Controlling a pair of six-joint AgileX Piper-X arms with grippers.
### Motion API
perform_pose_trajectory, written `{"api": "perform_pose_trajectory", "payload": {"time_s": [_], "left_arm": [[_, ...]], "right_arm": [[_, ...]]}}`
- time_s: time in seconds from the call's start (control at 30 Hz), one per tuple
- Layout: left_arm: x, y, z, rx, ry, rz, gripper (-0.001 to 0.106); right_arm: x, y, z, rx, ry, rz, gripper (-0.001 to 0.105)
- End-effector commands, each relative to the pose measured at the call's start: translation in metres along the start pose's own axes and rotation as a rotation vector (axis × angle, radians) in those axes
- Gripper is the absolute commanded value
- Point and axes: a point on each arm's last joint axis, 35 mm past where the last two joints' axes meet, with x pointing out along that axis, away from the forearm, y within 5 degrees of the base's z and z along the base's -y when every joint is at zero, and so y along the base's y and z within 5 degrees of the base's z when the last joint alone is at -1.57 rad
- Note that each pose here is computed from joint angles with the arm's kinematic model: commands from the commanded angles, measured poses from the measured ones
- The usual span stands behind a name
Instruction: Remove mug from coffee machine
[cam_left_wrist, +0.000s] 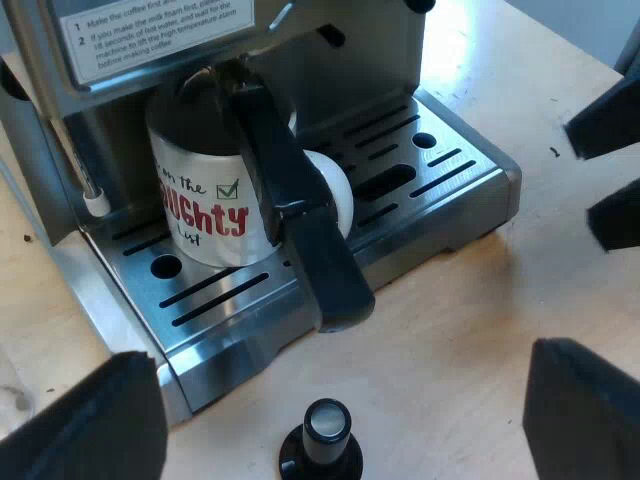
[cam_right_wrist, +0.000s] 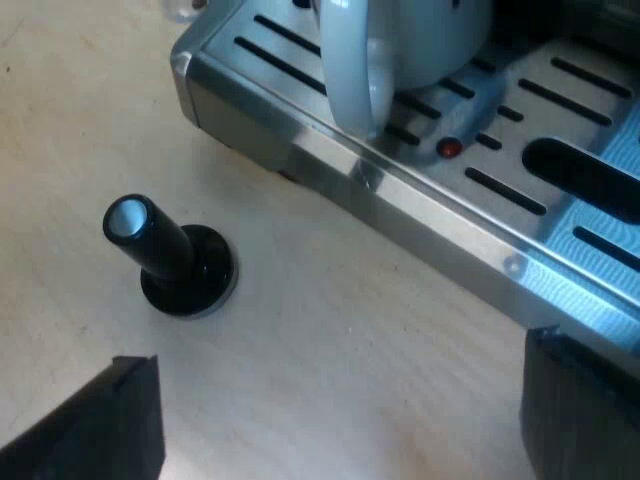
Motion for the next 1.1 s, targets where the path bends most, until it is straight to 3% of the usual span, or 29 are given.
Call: {"api": "perform_pose_trajectory", "payload": {"time_s": [0.03,0.2,0.47,0.6,1.1], "left_arm": [[-0.002,-0.002,0.003,0.013,-0.016,-0.01,0.083],[-0.002,-0.002,0.003,0.013,-0.016,-0.01,0.083],[-0.002,-0.002,0.003,0.013,-0.016,-0.01,0.083],[-0.002,-0.002,0.003,0.013,-0.016,-0.01,0.083],[-0.002,-0.002,0.003,0.013,-0.016,-0.01,0.083]], "right_arm": [[0.004,0.0,0.0,-0.013,-0.031,0.001,0.074],[0.015,0.0,-0.011,-0.023,-0.087,-0.018,0.074],[0.022,0.002,-0.024,0.013,-0.189,-0.038,0.074],[0.026,0.003,-0.033,-0.007,-0.279,-0.067,0.074],[0.048,0.0,-0.039,-0.035,-0.391,-0.072,0.074]]}}
